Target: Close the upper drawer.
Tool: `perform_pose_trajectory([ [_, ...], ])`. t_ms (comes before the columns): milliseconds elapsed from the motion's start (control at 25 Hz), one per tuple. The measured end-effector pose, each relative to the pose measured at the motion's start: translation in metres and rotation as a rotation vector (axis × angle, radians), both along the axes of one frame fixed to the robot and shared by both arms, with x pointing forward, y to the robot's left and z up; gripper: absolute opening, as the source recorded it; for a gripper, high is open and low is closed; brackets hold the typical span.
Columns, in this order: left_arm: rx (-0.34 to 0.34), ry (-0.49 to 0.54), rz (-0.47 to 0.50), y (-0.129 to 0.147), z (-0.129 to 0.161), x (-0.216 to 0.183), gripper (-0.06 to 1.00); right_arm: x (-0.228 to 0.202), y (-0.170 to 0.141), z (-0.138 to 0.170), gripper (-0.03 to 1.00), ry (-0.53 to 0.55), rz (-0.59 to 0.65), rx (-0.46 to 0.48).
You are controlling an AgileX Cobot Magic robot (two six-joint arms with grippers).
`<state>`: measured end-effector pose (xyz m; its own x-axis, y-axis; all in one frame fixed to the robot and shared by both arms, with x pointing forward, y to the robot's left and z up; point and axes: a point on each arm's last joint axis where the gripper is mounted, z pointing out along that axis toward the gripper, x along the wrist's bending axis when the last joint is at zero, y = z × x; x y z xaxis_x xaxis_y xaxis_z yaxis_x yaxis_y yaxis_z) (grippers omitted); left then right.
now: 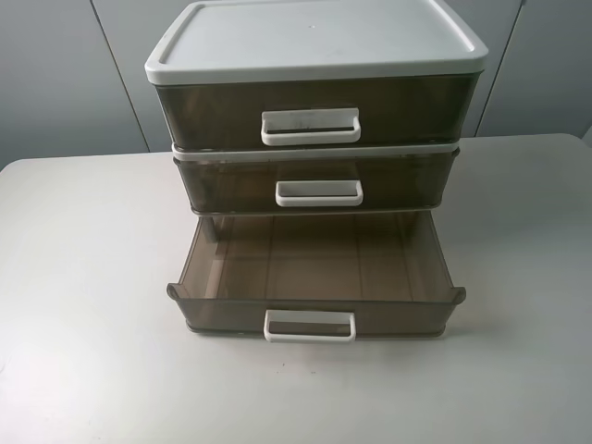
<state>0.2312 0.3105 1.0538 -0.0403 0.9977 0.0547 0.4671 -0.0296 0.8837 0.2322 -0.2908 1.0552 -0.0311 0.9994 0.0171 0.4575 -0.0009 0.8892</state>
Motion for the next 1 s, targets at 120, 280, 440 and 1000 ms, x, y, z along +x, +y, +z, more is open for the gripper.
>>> perform_pose_trajectory([
  [120,0.0,0.0,0.0,0.0,0.0,0.0,0.74,-0.0006,-0.0007,-0.0014,0.7,0.01,-0.013,0.009],
  [280,0.0,0.0,0.0,0.0,0.0,0.0,0.74,-0.0007,-0.002,-0.0017,0.7,0.014,-0.024,0.002],
  [440,0.0,0.0,0.0,0.0,0.0,0.0,0.74,-0.0007,-0.002,-0.0017,0.7,0.014,-0.025,0.005],
  [1000,-0.002,0.0,0.001,0.0,0.0,0.0,0.74,-0.0007,-0.002,-0.0017,0.7,0.014,-0.025,0.005],
])
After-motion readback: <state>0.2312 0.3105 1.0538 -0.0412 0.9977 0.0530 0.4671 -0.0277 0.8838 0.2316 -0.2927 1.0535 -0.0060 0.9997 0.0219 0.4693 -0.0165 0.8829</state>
